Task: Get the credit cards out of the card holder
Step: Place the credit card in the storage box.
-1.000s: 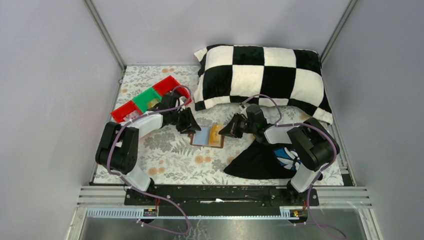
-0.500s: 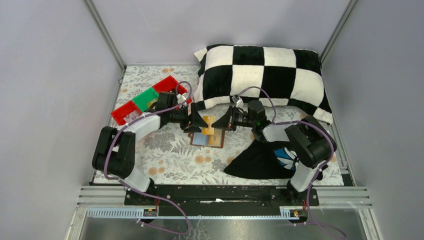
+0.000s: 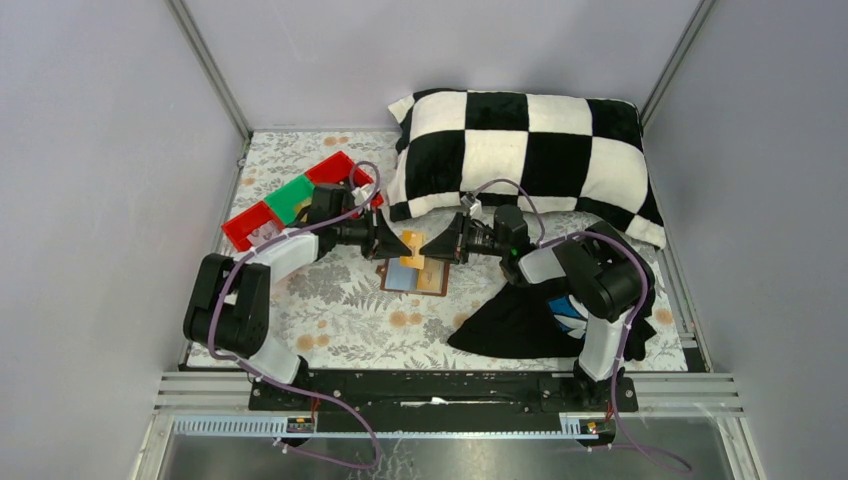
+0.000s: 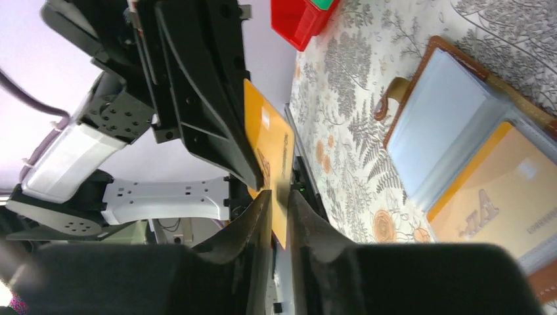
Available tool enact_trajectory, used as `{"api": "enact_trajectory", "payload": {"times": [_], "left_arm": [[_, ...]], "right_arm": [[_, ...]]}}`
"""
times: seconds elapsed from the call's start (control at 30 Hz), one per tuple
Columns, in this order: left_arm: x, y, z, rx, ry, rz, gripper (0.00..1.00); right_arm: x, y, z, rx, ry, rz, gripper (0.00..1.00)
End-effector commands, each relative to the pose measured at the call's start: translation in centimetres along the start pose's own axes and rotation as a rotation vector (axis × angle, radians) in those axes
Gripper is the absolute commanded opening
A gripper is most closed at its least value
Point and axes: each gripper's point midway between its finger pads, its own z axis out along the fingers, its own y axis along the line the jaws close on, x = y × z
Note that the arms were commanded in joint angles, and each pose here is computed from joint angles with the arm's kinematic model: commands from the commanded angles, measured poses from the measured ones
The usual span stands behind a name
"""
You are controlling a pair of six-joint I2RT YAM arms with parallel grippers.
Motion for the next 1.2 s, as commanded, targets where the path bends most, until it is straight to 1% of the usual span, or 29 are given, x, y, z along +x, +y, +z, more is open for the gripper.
{"api": "enact_trajectory", "payload": {"times": [0.0,0.03,0.07,0.1,0.2,0.27,0.33,0.43,0.5,0.57,0.73,0.93,1.17], "left_arm": [[-2.0,-0.6,-1.4,-0.020,-0.090,0.052,0.00],[-2.7,-0.4,-2.1,-0.046,-0.120,0.055,0.00],[-3.5,-0.4,-3.0,-0.078,-0.160,0.057,0.00],[-4.3,-0.3,-4.1,-0.104,-0.201,0.057,0.00],[-7.2,0.6,-8.4,-0.208,-0.356,0.032,0.00],[-9.1,1.7,-11.8,-0.305,-0.469,0.014,0.00],[-10.4,2.7,-14.4,-0.393,-0.556,0.003,0.00],[-12.0,4.5,-17.7,-0.535,-0.660,-0.038,0.00],[-13.1,5.5,-19.0,-0.594,-0.702,-0.047,0.00],[-14.2,6.5,-19.6,-0.628,-0.719,-0.054,0.00],[-16.5,8.9,-19.6,-0.661,-0.716,-0.090,0.00],[-17.9,12.4,-19.6,-0.729,-0.733,-0.154,0.00],[-19.2,15.5,-18.3,-0.709,-0.730,-0.200,0.00]], "right_arm": [[-0.5,0.9,-0.1,0.025,-0.018,-0.086,0.47],[-0.7,0.6,-0.3,0.055,-0.030,-0.102,0.62],[-0.9,0.4,-0.6,0.090,-0.049,-0.119,0.70],[-1.0,0.1,-0.8,0.126,-0.058,-0.130,0.73],[-1.5,-0.9,-1.5,0.225,-0.079,-0.169,0.76],[-1.7,-1.1,-1.7,0.262,-0.085,-0.180,0.76],[-1.6,-1.3,-1.9,0.280,-0.080,-0.183,0.76],[-1.5,-1.4,-2.0,0.287,-0.079,-0.178,0.76],[-1.5,-1.5,-2.0,0.287,-0.079,-0.177,0.76],[-1.5,-1.7,-2.0,0.293,-0.082,-0.171,0.76],[-1.5,-1.9,-2.3,0.317,-0.091,-0.168,0.76],[-1.3,-2.2,-2.4,0.317,-0.087,-0.161,0.76],[-1.0,-2.3,-2.6,0.325,-0.078,-0.161,0.76]]}}
